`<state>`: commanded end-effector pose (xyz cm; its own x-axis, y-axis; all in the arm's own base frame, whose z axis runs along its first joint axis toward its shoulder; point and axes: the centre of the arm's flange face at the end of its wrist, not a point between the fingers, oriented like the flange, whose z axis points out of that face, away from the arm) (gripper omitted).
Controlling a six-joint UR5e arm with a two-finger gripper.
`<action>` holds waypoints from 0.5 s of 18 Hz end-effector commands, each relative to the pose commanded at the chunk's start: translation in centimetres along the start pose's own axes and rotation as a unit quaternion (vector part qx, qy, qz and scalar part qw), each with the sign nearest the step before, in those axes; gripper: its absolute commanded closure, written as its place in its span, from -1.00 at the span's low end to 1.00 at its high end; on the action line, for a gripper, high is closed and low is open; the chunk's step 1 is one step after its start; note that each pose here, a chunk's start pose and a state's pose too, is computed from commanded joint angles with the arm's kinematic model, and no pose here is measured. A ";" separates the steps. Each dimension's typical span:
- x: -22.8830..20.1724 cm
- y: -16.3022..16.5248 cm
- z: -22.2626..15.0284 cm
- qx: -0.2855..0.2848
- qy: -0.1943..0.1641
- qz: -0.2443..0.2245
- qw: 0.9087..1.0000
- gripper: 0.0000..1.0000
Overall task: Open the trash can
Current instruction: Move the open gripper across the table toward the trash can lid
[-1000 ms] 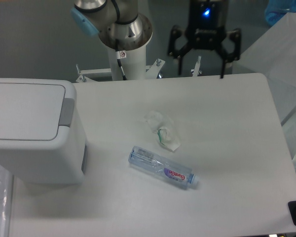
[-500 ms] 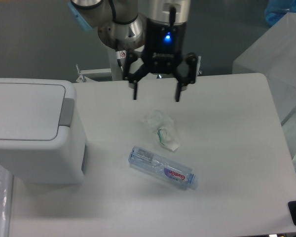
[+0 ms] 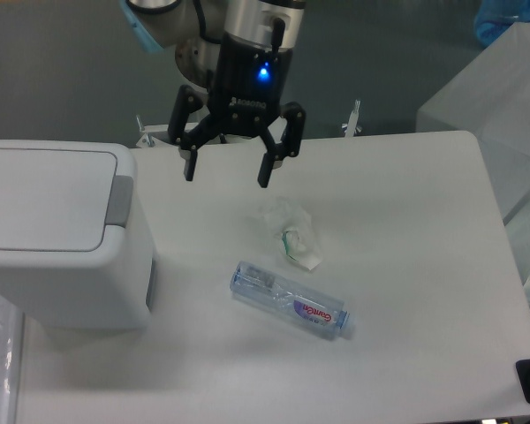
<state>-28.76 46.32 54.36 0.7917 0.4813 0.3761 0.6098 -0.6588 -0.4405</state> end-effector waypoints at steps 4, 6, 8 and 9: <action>0.8 0.5 0.8 -0.009 0.004 0.003 1.000 -1.00; 0.8 1.1 1.5 -0.016 0.006 0.004 1.000 -1.00; 1.5 1.8 2.2 -0.025 0.011 0.009 1.000 -1.00; 1.6 2.0 2.5 -0.028 0.012 0.009 1.000 -1.00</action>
<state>-26.18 47.21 52.07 0.8009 0.4561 0.3881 0.5924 -0.6983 -0.4018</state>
